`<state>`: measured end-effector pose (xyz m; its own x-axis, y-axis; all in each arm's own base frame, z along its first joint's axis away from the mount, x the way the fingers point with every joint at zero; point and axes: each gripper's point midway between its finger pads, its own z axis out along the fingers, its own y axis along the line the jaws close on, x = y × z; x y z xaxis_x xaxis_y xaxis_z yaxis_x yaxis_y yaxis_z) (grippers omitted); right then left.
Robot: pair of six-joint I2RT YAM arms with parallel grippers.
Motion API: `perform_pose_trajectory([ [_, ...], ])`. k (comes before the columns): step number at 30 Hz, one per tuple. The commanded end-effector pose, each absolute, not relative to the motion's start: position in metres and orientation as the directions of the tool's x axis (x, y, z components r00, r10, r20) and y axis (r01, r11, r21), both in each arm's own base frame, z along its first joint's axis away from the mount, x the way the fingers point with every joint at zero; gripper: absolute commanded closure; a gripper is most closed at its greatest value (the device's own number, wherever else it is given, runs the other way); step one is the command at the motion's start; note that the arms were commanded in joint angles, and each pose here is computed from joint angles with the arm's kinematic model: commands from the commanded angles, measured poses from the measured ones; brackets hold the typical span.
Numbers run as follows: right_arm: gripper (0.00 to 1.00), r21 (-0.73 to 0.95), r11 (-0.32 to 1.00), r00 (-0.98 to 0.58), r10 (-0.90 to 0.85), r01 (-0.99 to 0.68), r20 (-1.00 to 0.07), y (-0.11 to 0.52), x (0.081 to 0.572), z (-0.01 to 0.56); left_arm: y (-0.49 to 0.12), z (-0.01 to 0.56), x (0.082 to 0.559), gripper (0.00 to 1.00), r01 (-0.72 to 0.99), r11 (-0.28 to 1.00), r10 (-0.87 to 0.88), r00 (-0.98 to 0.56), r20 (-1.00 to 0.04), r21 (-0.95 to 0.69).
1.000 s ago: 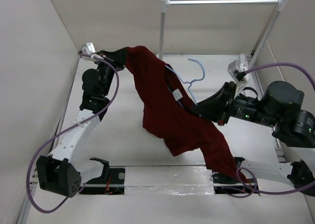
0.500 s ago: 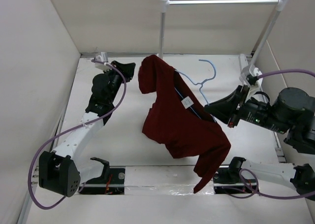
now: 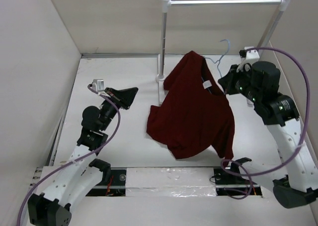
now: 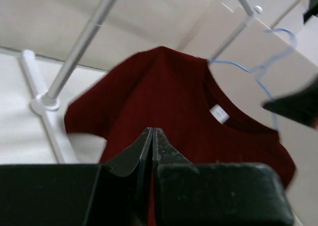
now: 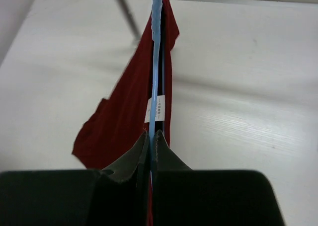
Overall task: Place the t-shirt on the hanger
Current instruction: Place the T-shirt on the hanger, then place the hanger at the clothesline.
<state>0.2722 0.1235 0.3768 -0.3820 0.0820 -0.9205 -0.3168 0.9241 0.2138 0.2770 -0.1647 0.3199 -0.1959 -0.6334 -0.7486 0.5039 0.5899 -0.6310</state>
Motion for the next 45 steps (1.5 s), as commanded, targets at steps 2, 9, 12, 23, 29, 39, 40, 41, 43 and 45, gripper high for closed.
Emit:
perform_pose_trajectory([
  [2, 1.00, 0.218, 0.932, -0.166, 0.175, -0.290, -0.971, 0.097, 0.316, 0.443, -0.192, 0.315, 0.252, 1.00, 0.557, 0.587, -0.581, -0.215, -0.785, -0.587],
  [9, 1.00, 0.212, 0.970, -0.131, 0.197, -0.119, -0.972, 0.050, 0.368, 0.467, -0.232, 0.252, 0.234, 1.00, 0.529, 0.684, -0.417, -0.283, -0.864, -0.503],
  [12, 1.00, 0.219, 0.973, -0.106, 0.211, -0.071, -0.972, 0.033, 0.384, 0.476, -0.229, 0.245, 0.232, 1.00, 0.526, 0.716, -0.389, -0.245, -0.888, -0.459],
  [23, 1.00, 0.231, 0.971, -0.007, 0.232, 0.061, -0.973, -0.009, 0.415, 0.499, -0.223, 0.247, 0.219, 1.00, 0.569, 0.684, -0.405, -0.225, -0.886, -0.458],
  [29, 1.00, 0.211, 0.970, 0.037, 0.208, 0.123, -0.977, -0.034, 0.421, 0.520, -0.227, 0.249, 0.214, 1.00, 0.595, 0.662, -0.405, -0.229, -0.885, -0.457],
  [39, 1.00, 0.169, 0.971, -0.011, 0.173, 0.168, -0.985, -0.059, 0.452, 0.505, -0.227, 0.249, 0.214, 1.00, 0.594, 0.660, -0.409, -0.229, -0.883, -0.460],
  [40, 1.00, 0.166, 0.973, -0.011, 0.170, 0.163, -0.985, -0.059, 0.454, 0.503, -0.227, 0.250, 0.214, 1.00, 0.596, 0.659, -0.410, -0.227, -0.884, -0.459],
  [41, 1.00, 0.169, 0.972, -0.003, 0.172, 0.160, -0.985, -0.063, 0.455, 0.504, -0.227, 0.250, 0.214, 1.00, 0.597, 0.657, -0.410, -0.228, -0.883, -0.460],
  [43, 1.00, 0.174, 0.974, -0.013, 0.178, 0.144, -0.984, -0.067, 0.461, 0.500, -0.227, 0.250, 0.213, 1.00, 0.598, 0.656, -0.410, -0.229, -0.883, -0.460],
  [45, 1.00, 0.173, 0.977, -0.018, 0.177, 0.123, -0.984, -0.065, 0.467, 0.499, -0.227, 0.250, 0.213, 1.00, 0.600, 0.654, -0.411, -0.230, -0.882, -0.461],
])
